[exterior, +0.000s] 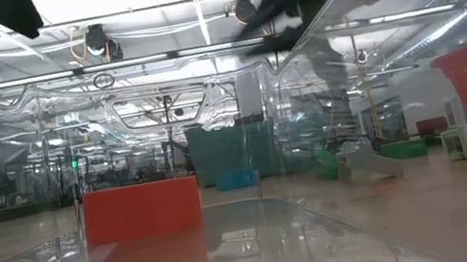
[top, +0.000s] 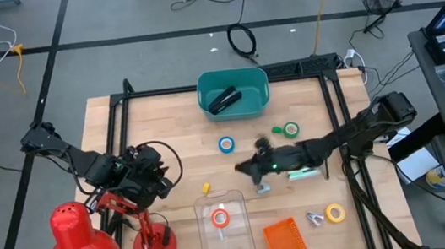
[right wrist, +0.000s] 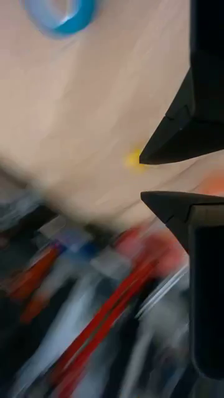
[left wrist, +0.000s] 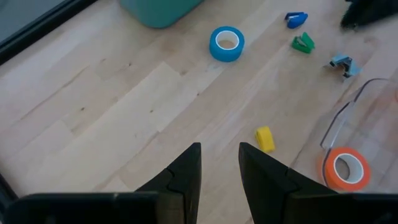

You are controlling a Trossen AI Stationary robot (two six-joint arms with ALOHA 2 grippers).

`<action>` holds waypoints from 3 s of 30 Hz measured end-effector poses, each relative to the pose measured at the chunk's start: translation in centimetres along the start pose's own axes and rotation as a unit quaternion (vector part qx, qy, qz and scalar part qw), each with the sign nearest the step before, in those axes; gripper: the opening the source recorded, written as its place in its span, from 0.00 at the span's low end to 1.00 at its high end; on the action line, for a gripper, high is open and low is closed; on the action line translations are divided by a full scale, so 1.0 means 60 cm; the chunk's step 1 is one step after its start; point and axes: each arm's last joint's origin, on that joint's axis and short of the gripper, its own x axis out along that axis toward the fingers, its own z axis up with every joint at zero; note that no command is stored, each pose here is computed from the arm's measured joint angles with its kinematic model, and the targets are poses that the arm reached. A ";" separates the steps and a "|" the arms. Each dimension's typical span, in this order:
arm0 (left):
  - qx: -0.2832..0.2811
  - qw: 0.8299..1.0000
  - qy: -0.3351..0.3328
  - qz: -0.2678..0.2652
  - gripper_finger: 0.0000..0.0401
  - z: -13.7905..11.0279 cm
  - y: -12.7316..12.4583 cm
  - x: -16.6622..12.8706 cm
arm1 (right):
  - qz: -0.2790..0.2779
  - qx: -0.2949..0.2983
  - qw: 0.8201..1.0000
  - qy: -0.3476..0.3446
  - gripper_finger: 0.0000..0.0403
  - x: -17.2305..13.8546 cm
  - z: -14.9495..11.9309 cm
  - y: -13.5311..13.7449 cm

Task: Pick and place Stapler, Stapler remover, tape
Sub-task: Put the light green stapler into the green bin

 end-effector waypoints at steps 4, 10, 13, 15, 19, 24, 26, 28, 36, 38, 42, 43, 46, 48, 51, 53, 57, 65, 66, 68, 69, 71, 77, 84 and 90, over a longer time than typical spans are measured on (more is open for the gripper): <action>-0.001 1.000 0.003 -0.002 0.28 0.000 0.000 0.000 | 0.107 0.044 0.983 -0.146 0.19 -0.029 0.021 0.009; -0.004 1.000 0.008 -0.006 0.28 -0.001 -0.002 0.000 | 0.259 0.076 0.924 -0.271 0.19 -0.071 0.061 0.053; -0.005 1.000 0.008 -0.007 0.28 -0.001 -0.002 0.000 | 0.295 0.063 0.908 -0.291 0.19 -0.075 0.082 0.083; -0.005 1.000 0.007 -0.008 0.28 -0.001 -0.002 0.001 | 0.349 0.057 0.889 -0.291 0.19 -0.086 0.106 0.113; -0.008 1.000 -0.005 0.000 0.28 0.003 0.000 0.002 | 0.472 -0.028 0.844 -0.253 0.19 -0.103 0.158 0.189; -0.024 0.999 -0.010 0.019 0.28 0.022 0.009 0.015 | 0.408 -0.139 0.894 -0.123 0.15 -0.111 0.208 0.284; -0.026 0.999 -0.009 0.023 0.28 0.032 0.012 0.022 | 0.320 -0.187 0.927 -0.056 0.13 -0.115 0.230 0.308; -0.031 0.999 -0.011 0.024 0.28 0.044 0.016 0.029 | 0.231 -0.229 0.946 -0.009 0.11 -0.126 0.246 0.322; -0.078 0.996 -0.016 0.029 0.28 0.122 0.059 0.076 | 0.063 -0.295 0.952 0.050 0.04 -0.165 0.283 0.308; -0.087 0.996 -0.018 -0.003 0.28 0.149 0.072 0.088 | 0.028 -0.299 0.951 0.073 0.04 -0.175 0.287 0.292; -0.072 0.990 -0.043 -0.113 0.28 0.205 0.100 0.104 | -0.051 -0.300 0.944 0.126 0.03 -0.192 0.294 0.254; -0.052 0.986 -0.057 -0.148 0.28 0.219 0.105 0.107 | -0.073 -0.304 0.939 0.145 0.03 -0.195 0.294 0.244; 0.024 0.961 -0.101 -0.258 0.28 0.251 0.112 0.110 | -0.134 -0.317 0.918 0.198 0.03 -0.206 0.294 0.216; 0.043 0.945 -0.122 -0.301 0.28 0.263 0.116 0.107 | -0.173 -0.312 0.905 0.231 0.02 -0.214 0.293 0.197; 0.049 0.943 -0.153 -0.291 0.28 0.273 0.125 0.105 | -0.212 -0.320 0.888 0.253 0.02 -0.217 0.289 0.173; 0.051 0.948 -0.160 -0.268 0.28 0.274 0.129 0.108 | -0.246 -0.329 0.873 0.261 0.02 -0.212 0.281 0.154; 0.040 0.957 -0.159 -0.238 0.28 0.275 0.138 0.111 | -0.327 -0.315 0.856 0.248 0.02 -0.198 0.258 0.110; 0.051 0.964 -0.146 -0.215 0.28 0.270 0.144 0.115 | -0.405 -0.184 0.863 0.240 0.01 -0.146 0.167 -0.018; 0.051 0.965 -0.147 -0.213 0.28 0.270 0.144 0.115 | -0.406 -0.161 0.866 0.244 0.02 -0.142 0.151 -0.038; 0.053 0.965 -0.148 -0.211 0.28 0.270 0.145 0.115 | -0.385 -0.139 0.873 0.265 0.03 -0.135 0.122 -0.073; 0.053 0.965 -0.148 -0.211 0.28 0.270 0.145 0.115 | -0.360 -0.153 0.874 0.290 0.03 -0.132 0.110 -0.085; 0.053 0.965 -0.147 -0.211 0.28 0.270 0.145 0.115 | -0.319 -0.168 0.874 0.327 0.04 -0.133 0.094 -0.095; 0.050 0.967 -0.139 -0.209 0.28 0.268 0.146 0.116 | -0.271 -0.125 0.892 0.340 0.01 -0.151 0.098 -0.080; 0.042 0.970 -0.133 -0.201 0.28 0.266 0.147 0.118 | -0.267 -0.087 0.863 0.421 0.05 -0.198 0.093 -0.075; 0.039 0.969 -0.129 -0.207 0.28 0.263 0.139 0.116 | -0.321 -0.105 0.809 0.482 0.18 -0.229 0.076 -0.079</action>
